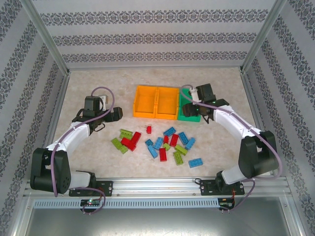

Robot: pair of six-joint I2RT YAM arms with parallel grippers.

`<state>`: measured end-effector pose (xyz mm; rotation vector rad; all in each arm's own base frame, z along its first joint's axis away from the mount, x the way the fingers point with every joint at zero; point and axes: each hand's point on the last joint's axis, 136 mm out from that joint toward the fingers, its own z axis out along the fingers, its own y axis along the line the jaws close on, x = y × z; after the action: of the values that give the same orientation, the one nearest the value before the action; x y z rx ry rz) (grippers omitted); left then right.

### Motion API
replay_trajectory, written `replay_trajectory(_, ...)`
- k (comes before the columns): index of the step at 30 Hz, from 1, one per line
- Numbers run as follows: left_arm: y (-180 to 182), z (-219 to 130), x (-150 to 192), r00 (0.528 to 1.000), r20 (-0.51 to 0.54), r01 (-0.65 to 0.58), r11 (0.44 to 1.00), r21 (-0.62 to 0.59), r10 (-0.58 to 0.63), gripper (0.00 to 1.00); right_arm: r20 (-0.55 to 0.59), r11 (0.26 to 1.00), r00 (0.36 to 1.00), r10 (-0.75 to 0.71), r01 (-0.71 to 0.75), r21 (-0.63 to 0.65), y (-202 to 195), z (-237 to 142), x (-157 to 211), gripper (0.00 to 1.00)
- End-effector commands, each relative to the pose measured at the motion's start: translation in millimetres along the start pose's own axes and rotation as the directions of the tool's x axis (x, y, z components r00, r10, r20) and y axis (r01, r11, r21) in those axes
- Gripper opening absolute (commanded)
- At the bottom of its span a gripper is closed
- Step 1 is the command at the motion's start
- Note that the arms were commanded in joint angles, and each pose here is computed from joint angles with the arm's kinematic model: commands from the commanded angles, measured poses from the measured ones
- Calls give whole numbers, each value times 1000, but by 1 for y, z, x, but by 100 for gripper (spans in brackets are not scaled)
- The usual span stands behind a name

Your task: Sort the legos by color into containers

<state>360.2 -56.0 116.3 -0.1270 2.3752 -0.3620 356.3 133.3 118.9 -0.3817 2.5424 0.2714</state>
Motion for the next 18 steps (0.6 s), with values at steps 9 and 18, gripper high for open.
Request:
replay_trajectory(9, -14, -8, -5, 999, 35, -30, 998, 56, 28, 100, -300, 989, 944, -139, 114, -99, 52, 12, 94, 68)
replay_trajectory(18, -16, -10, -3, 999, 38, -31, 997, 64, 29, 100, -430, 983, 884, -184, 168, -75, 54, 21, 126, 65)
